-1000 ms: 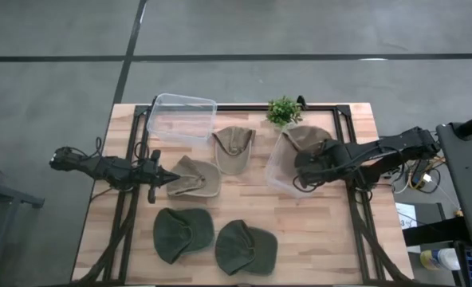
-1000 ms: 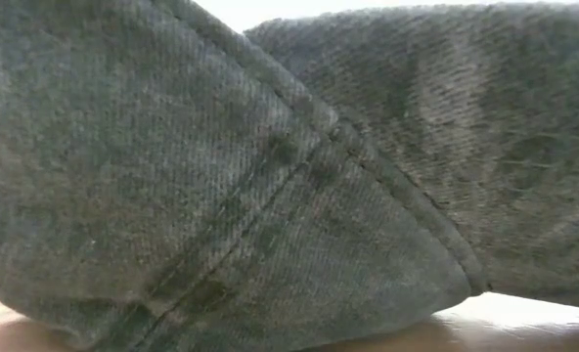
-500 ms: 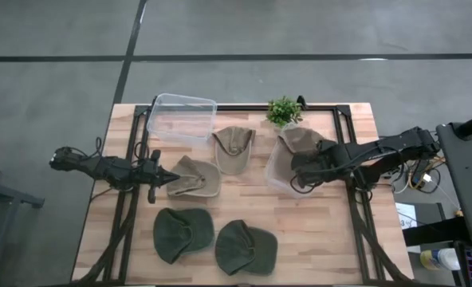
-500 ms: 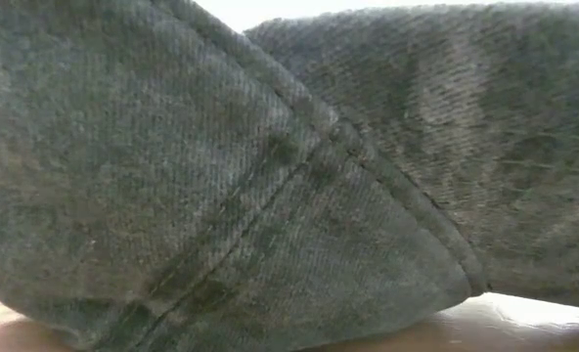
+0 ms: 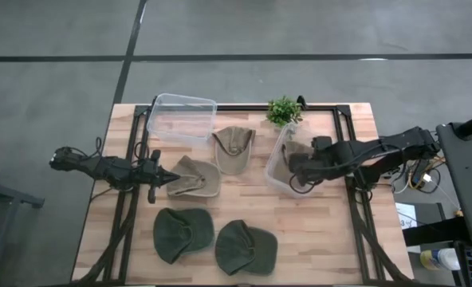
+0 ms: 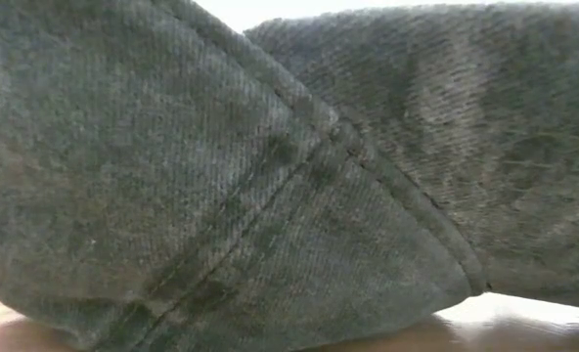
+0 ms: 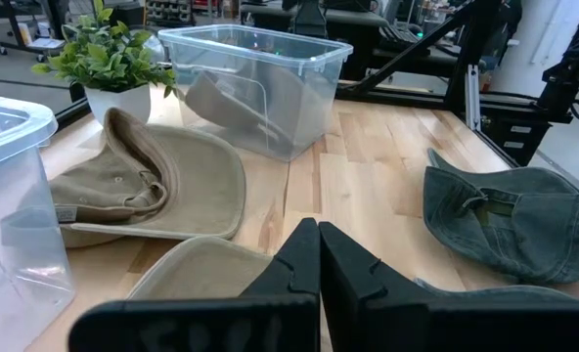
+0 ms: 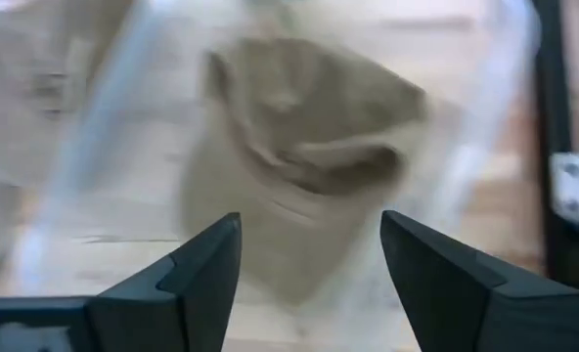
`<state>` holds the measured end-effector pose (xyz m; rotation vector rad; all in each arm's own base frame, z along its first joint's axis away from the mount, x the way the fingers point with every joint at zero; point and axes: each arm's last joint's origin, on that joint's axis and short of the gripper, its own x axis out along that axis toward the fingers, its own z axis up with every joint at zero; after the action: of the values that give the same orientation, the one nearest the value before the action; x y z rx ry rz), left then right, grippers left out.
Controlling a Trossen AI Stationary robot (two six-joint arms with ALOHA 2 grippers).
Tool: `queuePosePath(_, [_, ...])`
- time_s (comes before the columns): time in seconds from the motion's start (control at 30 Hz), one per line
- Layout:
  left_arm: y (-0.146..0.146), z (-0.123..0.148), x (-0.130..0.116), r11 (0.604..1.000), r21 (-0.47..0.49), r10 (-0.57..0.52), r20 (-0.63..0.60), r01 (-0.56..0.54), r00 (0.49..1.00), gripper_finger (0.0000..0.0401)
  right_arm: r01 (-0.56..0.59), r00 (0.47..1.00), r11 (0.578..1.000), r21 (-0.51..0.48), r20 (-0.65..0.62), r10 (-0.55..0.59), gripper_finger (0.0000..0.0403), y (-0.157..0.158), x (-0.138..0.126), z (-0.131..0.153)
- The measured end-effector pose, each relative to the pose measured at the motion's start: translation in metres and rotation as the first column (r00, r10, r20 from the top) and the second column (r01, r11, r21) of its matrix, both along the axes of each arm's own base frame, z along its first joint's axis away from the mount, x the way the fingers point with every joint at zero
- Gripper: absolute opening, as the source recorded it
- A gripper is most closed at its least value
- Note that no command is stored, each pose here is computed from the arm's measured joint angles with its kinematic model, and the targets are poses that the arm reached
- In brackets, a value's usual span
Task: Pick & Place hat
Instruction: Put the top brown cap into the right transparent bin
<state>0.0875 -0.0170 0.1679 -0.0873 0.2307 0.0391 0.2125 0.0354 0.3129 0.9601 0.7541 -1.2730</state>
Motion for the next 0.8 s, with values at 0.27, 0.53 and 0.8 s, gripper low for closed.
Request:
queuePosePath(0.27, [0.000, 0.000, 0.000, 1.000, 0.000, 0.000, 0.000, 0.000, 1.000, 0.0000, -0.274, 0.929, 0.938, -0.212, 0.193, 0.315, 0.0235, 0.004, 0.033, 0.021])
queuePosePath(0.53, [0.000, 0.000, 0.000, 1.000, 0.000, 0.000, 0.000, 0.000, 1.000, 0.0000, -0.345, 0.795, 0.845, -0.409, 0.351, 0.494, 0.0230, 0.009, 0.068, 0.038])
queuePosePath(0.8, [0.000, 0.000, 0.000, 1.000, 0.000, 0.000, 0.000, 0.000, 1.000, 0.0000, -0.348, 0.725, 0.747, -0.566, 0.343, 0.597, 0.0230, 0.000, 0.105, 0.039])
